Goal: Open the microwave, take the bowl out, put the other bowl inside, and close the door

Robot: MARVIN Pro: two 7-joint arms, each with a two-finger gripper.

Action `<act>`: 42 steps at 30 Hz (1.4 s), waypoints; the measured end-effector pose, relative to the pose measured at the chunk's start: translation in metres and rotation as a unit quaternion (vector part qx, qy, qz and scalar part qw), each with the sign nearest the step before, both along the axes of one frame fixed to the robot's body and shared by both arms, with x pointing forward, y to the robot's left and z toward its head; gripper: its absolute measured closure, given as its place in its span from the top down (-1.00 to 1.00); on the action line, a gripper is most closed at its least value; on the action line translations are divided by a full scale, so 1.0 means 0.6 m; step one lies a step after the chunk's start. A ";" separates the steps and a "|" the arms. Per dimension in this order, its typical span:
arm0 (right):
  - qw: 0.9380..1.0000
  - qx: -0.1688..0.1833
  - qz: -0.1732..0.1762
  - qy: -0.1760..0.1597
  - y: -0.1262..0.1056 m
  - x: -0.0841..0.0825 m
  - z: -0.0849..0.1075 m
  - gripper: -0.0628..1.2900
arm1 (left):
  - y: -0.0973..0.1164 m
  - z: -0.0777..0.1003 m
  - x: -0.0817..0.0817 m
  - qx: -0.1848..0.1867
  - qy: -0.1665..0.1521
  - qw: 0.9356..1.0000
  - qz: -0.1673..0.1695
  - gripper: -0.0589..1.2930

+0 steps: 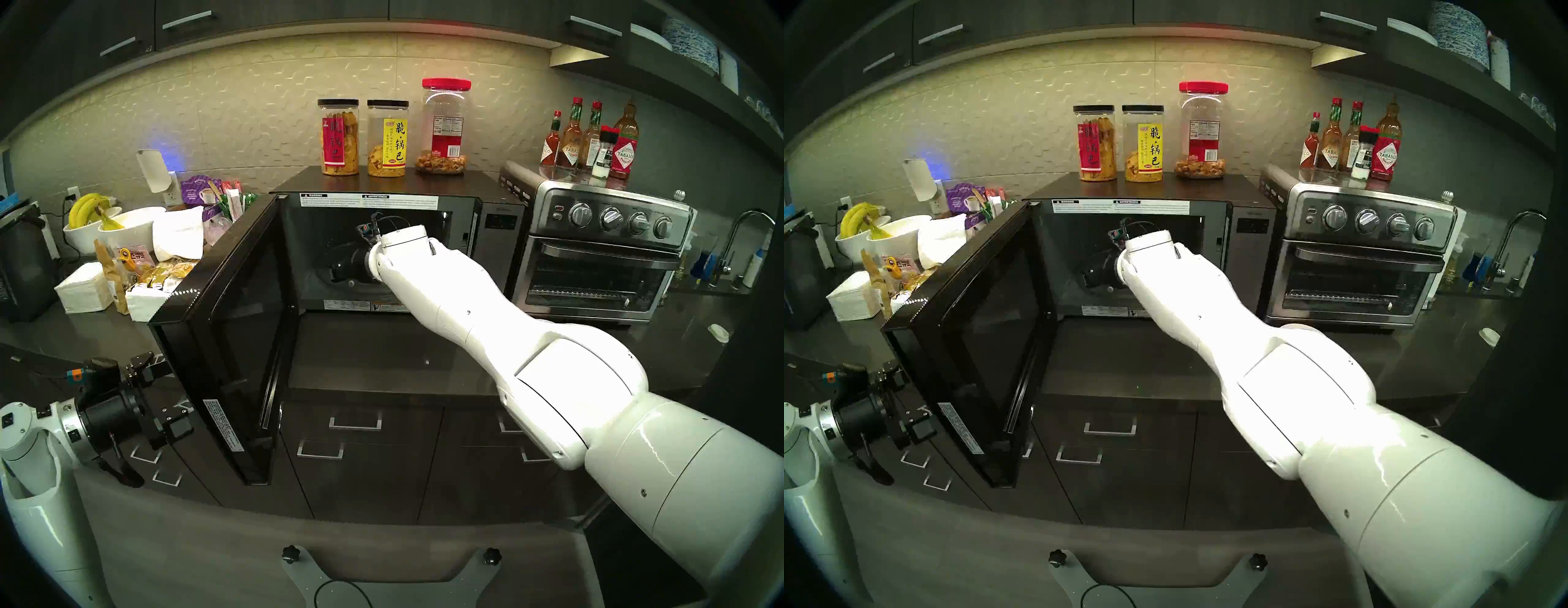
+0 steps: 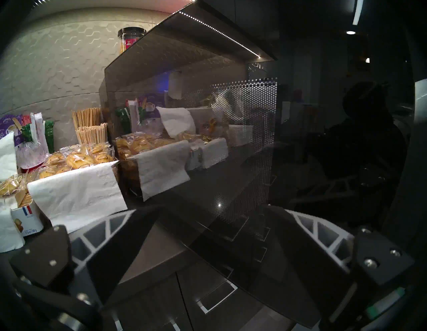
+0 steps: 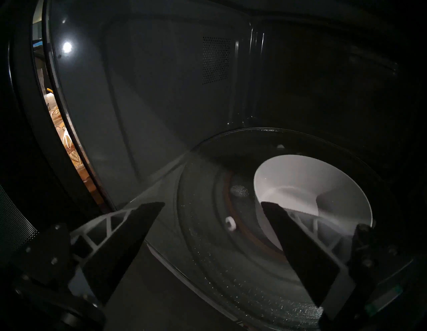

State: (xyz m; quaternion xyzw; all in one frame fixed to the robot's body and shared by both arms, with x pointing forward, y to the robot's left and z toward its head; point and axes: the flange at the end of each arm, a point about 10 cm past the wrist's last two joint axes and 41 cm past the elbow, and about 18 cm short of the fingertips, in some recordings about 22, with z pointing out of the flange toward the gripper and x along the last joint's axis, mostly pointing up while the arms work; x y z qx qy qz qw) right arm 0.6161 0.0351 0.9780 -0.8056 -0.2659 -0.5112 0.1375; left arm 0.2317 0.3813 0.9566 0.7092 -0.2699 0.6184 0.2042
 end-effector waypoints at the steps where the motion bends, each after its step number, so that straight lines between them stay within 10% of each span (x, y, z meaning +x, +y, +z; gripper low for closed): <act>1: 1.000 -0.002 -0.002 0.001 -0.001 0.001 -0.004 0.91 | 0.000 0.000 0.000 0.000 0.000 1.000 0.000 0.92; 42: 0.999 -0.007 -0.021 -0.039 0.003 0.014 0.005 0.91 | 0.000 0.000 0.000 0.000 0.000 1.000 0.000 0.92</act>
